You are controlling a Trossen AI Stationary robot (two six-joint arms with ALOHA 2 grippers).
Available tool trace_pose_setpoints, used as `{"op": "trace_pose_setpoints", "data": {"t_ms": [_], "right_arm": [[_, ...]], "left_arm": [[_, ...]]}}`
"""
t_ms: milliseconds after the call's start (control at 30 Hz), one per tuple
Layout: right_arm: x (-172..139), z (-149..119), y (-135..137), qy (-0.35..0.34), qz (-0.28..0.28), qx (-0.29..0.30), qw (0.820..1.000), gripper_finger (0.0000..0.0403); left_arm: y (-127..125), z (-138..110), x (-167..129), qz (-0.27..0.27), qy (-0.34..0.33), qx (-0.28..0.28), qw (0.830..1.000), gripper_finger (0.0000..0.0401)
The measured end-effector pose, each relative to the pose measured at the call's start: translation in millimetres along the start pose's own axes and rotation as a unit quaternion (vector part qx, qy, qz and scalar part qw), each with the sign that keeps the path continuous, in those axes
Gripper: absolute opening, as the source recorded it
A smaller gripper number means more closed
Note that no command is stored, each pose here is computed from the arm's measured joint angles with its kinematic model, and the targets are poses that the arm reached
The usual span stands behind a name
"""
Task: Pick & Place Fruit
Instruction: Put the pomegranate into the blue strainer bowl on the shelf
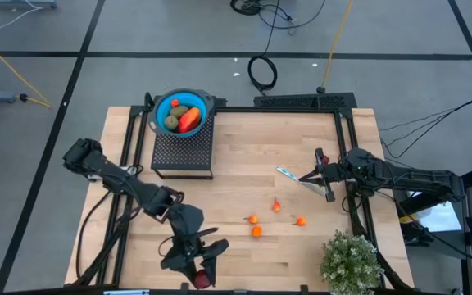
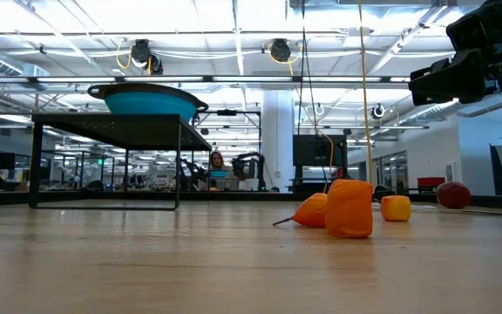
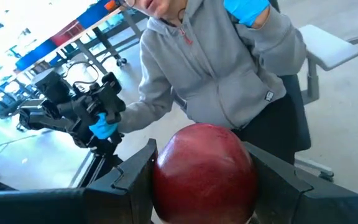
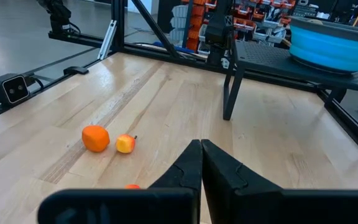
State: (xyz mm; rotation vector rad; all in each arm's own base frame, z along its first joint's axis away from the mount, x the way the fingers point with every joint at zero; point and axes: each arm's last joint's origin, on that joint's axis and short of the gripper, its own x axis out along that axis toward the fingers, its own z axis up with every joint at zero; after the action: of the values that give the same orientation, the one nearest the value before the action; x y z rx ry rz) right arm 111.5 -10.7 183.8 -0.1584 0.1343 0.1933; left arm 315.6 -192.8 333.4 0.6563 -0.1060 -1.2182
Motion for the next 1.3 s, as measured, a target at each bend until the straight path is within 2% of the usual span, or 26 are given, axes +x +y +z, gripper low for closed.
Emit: {"op": "trace_pose_setpoints", "data": {"t_ms": [200,367,500,700,767,833,1033,1100,1200,1300], "right_arm": [[0.0,0.0,0.0,0.000,0.000,0.000,1.000,0.0000],[0.0,0.0,0.0,0.000,0.000,0.003,1.000,0.0000],[0.0,0.0,0.0,0.000,0.000,0.004,1.000,0.0000],[0.0,0.0,0.0,0.000,0.000,0.004,1.000,0.0000],[0.0,0.0,0.0,0.000,0.000,0.004,1.000,0.0000],[0.0,0.0,0.0,0.000,0.000,0.004,1.000,0.0000],[0.0,0.0,0.0,0.000,0.000,0.004,1.000,0.0000],[0.0,0.0,0.0,0.000,0.000,0.004,1.000,0.0000],[0.0,0.0,0.0,0.000,0.000,0.004,1.000,0.0000],[0.0,0.0,0.0,0.000,0.000,0.004,1.000,0.0000]], "left_arm": [[6.2,5.2,0.7,0.055,0.003,0.002,0.998,0.0207],[15.1,5.7,-1.4,0.155,0.047,-0.015,0.987,0.0207],[21.3,0.2,-5.8,0.243,0.107,-0.053,0.963,0.0207],[28.0,-16.8,-17.7,0.338,0.193,-0.138,0.911,0.0207],[29.3,-22.4,-22.3,0.378,0.227,-0.160,0.883,0.0207],[29.9,-27.9,-27.3,0.430,0.268,-0.181,0.843,0.0207],[27.0,-42.3,-44.6,0.575,0.381,-0.210,0.693,0.0207],[25.0,-43.6,-48.0,0.608,0.407,-0.202,0.651,0.0207],[22.6,-44.3,-52.1,0.645,0.436,-0.184,0.600,0.0207],[22.2,-43.9,-54.9,0.669,0.452,-0.168,0.566,0.0207]]}}
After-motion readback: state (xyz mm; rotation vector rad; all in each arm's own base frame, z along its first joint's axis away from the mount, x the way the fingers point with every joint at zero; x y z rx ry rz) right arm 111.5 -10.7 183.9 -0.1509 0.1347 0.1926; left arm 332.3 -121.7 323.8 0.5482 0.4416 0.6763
